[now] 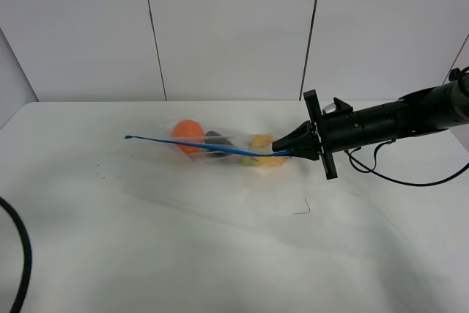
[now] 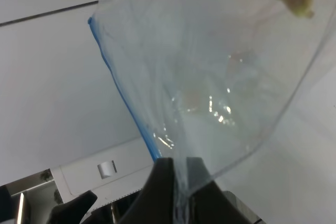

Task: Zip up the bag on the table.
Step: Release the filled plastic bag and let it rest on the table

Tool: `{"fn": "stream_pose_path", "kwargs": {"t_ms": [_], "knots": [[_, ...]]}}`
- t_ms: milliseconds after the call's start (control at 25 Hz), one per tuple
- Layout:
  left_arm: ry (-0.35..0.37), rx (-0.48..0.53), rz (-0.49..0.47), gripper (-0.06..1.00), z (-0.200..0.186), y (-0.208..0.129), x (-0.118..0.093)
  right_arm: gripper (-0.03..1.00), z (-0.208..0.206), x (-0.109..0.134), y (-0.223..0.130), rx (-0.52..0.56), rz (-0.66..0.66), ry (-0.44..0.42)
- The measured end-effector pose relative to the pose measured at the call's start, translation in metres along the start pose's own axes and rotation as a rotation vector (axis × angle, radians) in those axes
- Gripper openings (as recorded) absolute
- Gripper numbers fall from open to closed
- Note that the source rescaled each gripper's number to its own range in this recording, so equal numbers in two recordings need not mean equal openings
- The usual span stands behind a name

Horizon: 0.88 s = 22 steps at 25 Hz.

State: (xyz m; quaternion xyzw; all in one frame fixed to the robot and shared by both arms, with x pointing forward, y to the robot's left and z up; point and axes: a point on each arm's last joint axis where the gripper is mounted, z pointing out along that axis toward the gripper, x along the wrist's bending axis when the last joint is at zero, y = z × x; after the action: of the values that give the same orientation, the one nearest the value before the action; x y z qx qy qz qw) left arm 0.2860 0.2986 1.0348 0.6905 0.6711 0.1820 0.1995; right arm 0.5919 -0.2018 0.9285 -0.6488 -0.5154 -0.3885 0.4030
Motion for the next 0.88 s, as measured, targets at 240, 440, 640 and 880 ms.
{"fn": "stream_pose_path", "kwargs": {"t_ms": [240,440,640,880], "knots": [[-0.010,-0.194,0.003,0.99,-0.019,-0.020,-0.003,0.00,0.000,0.000,0.000,0.000,0.000,0.000],[-0.007,-0.337,0.009,0.99,-0.031,-0.037,-0.004,0.00,0.000,0.000,0.000,0.000,0.000,0.000],[-0.005,-0.416,0.013,0.99,-0.037,-0.047,-0.004,0.00,0.000,-0.001,0.001,-0.009,0.000,-0.007],[-0.007,-0.414,0.011,0.99,-0.036,-0.047,-0.004,0.04,0.000,-0.001,0.002,-0.020,0.000,-0.015]]}}
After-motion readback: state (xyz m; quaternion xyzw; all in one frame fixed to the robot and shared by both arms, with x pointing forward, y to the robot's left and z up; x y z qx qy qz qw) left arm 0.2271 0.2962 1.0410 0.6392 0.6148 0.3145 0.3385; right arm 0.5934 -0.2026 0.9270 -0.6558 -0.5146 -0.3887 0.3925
